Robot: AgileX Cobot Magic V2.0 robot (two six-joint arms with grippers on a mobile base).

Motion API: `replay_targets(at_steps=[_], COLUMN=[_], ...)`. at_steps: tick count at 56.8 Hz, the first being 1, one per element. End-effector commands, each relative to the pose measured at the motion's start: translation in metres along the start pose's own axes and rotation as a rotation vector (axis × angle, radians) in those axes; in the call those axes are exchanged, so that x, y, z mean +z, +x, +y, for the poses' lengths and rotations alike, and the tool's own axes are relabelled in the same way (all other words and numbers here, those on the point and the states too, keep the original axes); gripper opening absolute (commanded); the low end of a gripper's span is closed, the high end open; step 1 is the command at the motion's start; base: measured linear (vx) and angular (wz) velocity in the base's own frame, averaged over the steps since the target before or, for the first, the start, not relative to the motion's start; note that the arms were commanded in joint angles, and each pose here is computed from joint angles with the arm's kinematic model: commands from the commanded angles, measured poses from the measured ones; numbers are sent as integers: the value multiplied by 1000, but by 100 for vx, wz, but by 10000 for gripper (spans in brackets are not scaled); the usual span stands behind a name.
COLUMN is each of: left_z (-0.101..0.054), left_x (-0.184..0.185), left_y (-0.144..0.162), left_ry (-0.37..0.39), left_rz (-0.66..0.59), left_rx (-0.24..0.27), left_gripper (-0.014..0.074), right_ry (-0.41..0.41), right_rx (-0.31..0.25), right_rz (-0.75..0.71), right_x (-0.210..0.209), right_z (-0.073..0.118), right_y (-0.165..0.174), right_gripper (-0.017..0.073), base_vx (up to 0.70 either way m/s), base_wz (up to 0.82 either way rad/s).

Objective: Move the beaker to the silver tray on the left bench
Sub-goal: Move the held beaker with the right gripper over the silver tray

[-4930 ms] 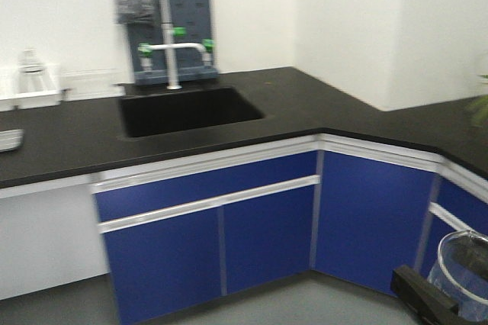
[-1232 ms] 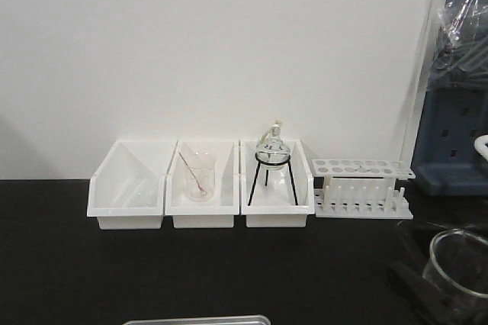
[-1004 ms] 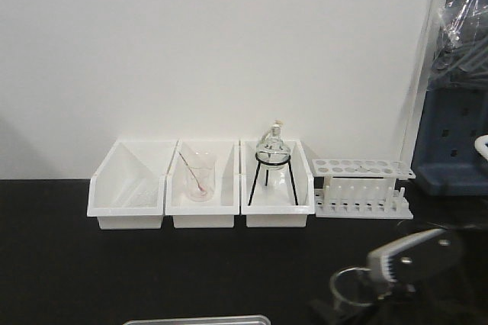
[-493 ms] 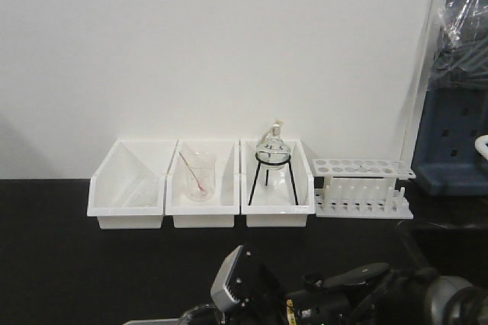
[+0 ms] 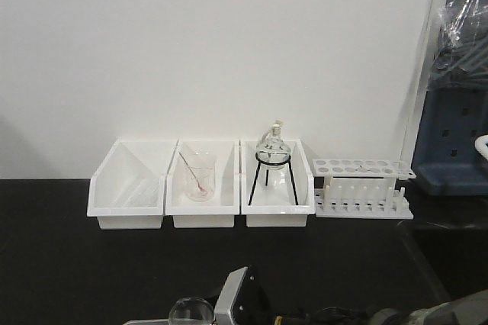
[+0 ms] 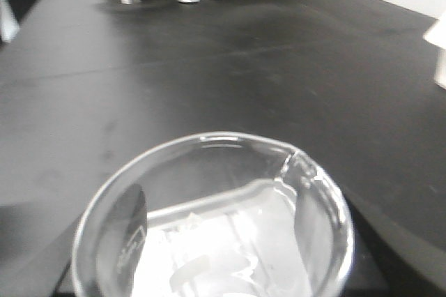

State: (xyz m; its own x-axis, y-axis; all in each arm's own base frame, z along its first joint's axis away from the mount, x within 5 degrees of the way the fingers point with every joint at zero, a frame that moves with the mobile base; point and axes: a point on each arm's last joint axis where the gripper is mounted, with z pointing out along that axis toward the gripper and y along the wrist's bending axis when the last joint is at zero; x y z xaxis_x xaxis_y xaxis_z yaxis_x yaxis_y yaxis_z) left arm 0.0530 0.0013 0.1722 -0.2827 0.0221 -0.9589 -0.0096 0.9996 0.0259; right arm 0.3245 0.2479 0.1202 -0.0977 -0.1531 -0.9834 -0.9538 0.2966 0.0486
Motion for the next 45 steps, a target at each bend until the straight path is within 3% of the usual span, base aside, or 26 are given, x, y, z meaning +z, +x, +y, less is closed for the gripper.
replay_targets(at_steps=[1,6,13,21,36,45], left_z=[-1,-1,-1,-1,-1,-1], left_x=[2,2,2,2,2,2], left_y=[1,1,1,1,1,1], left_ry=[7,7,7,7,7,7], left_rz=[-66,-66,-66,-66,-66,-66], left_rx=[-1,-1,-1,-1,-1,-1], left_gripper=[1,1,1,1,1,1], right_ry=[63,119,178,222,226,222], right_rx=[-8,20,-19,-4,8,6], right_rz=[-166,-157,-141,-106,-80,-79], right_x=[-1,0,1,2,3,3], right_z=[-9,-15,-21,-25,-26,-26], right_y=[-31,-23,-15,-5,3,3], right_gripper=[3,4,6,7,18,86], base_vx=[0,0,0,0,0,0], base_wz=[0,0,0,0,0,0])
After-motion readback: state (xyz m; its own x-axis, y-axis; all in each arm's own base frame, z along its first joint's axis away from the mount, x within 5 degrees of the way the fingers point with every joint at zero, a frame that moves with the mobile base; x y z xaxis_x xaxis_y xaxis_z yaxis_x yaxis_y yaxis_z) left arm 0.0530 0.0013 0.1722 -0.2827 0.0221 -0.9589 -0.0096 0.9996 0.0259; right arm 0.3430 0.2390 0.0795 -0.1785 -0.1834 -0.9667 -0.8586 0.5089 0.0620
